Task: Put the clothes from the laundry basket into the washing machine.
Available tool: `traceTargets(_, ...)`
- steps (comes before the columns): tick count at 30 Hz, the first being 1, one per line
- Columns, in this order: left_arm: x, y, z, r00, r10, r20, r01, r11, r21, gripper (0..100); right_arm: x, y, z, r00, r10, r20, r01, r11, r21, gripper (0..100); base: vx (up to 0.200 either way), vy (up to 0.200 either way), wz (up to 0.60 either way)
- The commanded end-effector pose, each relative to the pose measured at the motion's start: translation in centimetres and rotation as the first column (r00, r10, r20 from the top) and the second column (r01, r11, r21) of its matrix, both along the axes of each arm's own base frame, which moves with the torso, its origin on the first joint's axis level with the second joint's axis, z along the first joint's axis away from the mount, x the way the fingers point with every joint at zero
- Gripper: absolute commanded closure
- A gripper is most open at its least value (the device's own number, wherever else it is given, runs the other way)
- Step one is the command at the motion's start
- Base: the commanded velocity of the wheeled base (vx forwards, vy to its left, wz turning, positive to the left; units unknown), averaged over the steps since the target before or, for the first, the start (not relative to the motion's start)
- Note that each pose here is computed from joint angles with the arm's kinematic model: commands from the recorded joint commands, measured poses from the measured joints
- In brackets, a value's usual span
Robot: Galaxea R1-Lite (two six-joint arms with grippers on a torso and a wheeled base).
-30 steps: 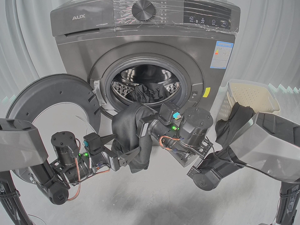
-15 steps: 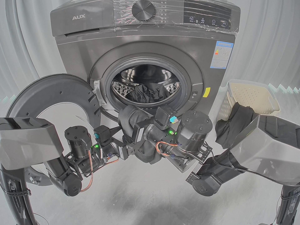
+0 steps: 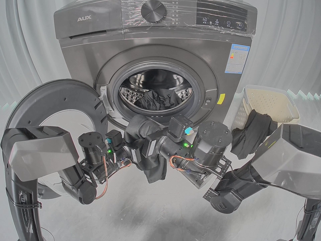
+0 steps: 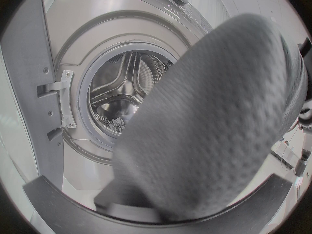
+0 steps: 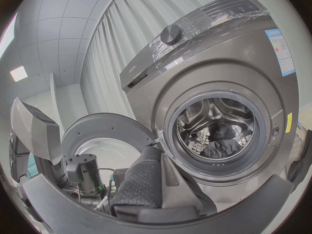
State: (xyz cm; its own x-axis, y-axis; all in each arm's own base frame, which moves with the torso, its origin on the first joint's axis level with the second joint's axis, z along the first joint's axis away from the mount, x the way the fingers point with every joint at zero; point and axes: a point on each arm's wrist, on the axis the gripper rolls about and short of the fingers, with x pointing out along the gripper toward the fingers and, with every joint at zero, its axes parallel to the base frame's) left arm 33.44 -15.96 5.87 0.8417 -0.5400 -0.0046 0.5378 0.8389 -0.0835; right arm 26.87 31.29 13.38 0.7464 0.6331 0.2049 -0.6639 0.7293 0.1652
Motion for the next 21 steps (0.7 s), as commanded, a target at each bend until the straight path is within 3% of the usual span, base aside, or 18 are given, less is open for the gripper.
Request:
traceTargets(1,0.1,0.1,0.1,1.000,0.004,-0.003,-0.004,1.000,-0.013,100,0.5,-0.9,-0.3,0.999,-0.030,-0.016,0.030,0.999,-0.015,100,0.000,0.000,0.00)
traceTargets(6,0.0,0.5,1.0,1.000,0.026,0.013,-0.025,0.999,-0.031,100,1.2,-2.5,-1.3,0.995,-0.082,-0.054,0.080,0.996,-0.048,100,0.000,0.000,0.00)
traceTargets(7,0.0,0.6,1.5,0.999,0.031,0.023,-0.030,0.999,-0.038,100,1.2,-3.2,-2.0,0.993,-0.096,-0.074,0.091,0.993,-0.075,100,0.000,0.000,0.00)
traceTargets(12,-0.5,0.7,2.6,0.999,0.026,0.045,-0.024,0.998,-0.052,100,0.5,-3.7,-3.4,0.990,-0.093,-0.110,0.079,0.989,-0.125,100,0.000,0.000,0.00)
traceTargets(18,-1.3,0.8,3.3,0.999,0.020,0.042,-0.017,0.998,-0.064,100,0.3,-3.4,-3.4,0.990,-0.084,-0.110,0.070,0.990,-0.123,100,0.000,0.000,0.00)
traceTargets(19,-1.4,0.8,3.3,0.999,0.020,0.042,-0.017,0.998,-0.064,100,0.3,-3.4,-3.3,0.990,-0.083,-0.110,0.070,0.990,-0.120,0,0.000,0.000,0.00)
traceTargets(21,-1.7,1.0,3.7,0.999,0.020,0.048,-0.017,0.998,-0.067,100,0.2,-3.8,-3.5,0.989,-0.089,-0.119,0.073,0.989,-0.131,0,0.000,0.000,0.00)
